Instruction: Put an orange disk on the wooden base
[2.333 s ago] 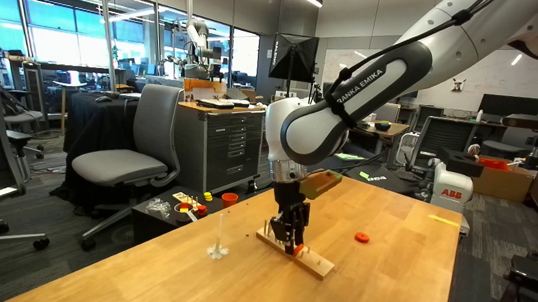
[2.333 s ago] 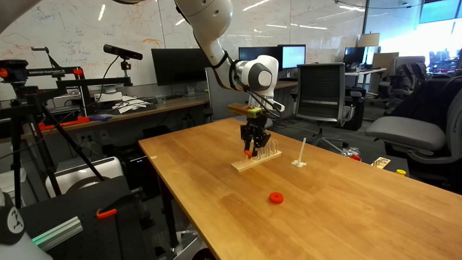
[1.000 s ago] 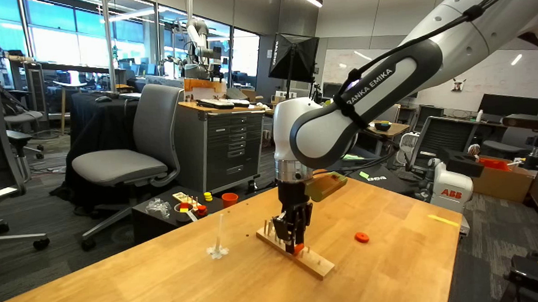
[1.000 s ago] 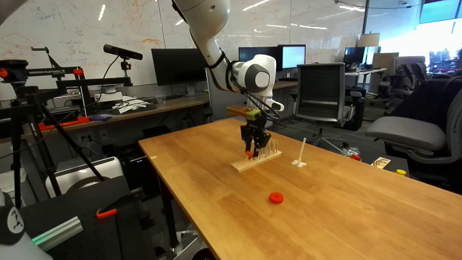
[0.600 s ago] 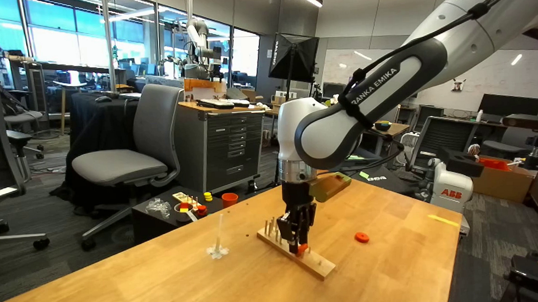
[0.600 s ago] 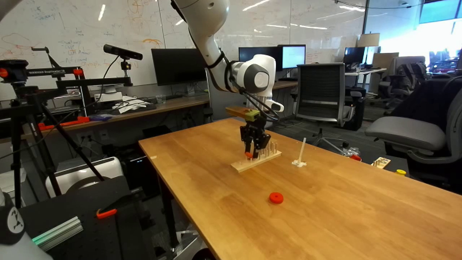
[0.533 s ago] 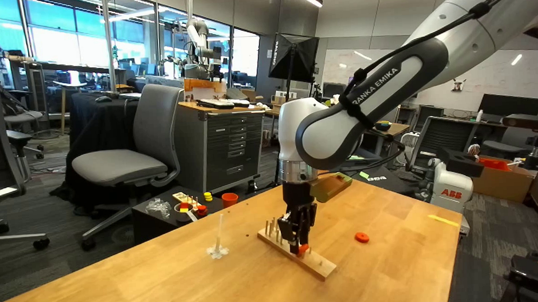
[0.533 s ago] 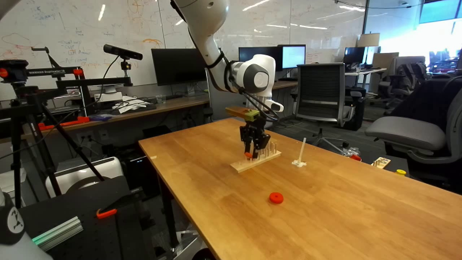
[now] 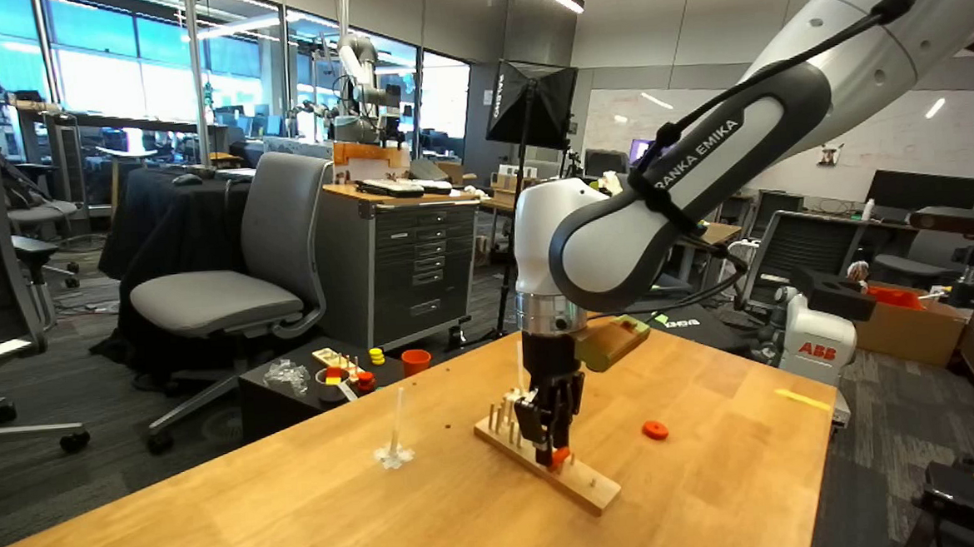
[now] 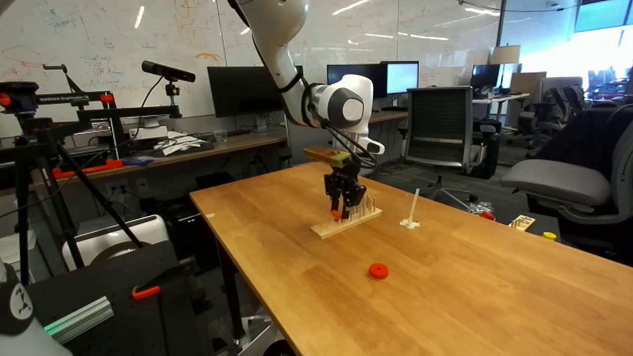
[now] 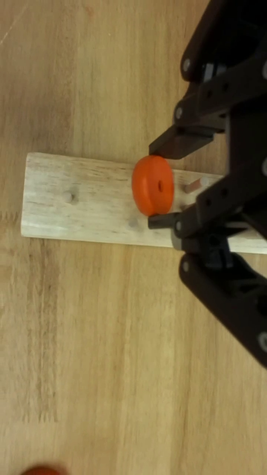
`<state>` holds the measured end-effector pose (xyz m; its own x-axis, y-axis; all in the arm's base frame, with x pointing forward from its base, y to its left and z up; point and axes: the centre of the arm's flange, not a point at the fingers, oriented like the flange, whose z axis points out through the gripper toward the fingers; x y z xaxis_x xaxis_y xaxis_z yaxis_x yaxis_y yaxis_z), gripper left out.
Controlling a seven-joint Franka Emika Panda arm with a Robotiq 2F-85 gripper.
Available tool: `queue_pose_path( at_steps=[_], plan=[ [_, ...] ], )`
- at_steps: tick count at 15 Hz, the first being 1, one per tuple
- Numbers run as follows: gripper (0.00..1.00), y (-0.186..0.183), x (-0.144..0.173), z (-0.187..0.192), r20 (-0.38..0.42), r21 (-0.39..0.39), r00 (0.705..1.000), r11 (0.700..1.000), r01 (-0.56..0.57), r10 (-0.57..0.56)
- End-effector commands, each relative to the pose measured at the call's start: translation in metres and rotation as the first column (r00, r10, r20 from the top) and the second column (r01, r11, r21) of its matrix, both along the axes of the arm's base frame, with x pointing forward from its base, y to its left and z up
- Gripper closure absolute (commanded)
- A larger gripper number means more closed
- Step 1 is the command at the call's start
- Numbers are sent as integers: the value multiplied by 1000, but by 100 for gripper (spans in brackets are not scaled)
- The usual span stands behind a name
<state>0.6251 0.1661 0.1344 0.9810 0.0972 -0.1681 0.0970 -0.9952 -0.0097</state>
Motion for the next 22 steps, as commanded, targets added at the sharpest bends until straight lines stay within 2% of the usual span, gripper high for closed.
queue_pose_path(
  at_steps=[1, 8, 22],
  plan=[
    [82, -2, -19, 15, 24, 12, 999, 1000, -24, 23],
    [82, 3, -34, 31, 57, 33, 997, 998, -58, 57],
    [82, 9, -22, 28, 58, 28, 997, 999, -46, 44]
  ],
)
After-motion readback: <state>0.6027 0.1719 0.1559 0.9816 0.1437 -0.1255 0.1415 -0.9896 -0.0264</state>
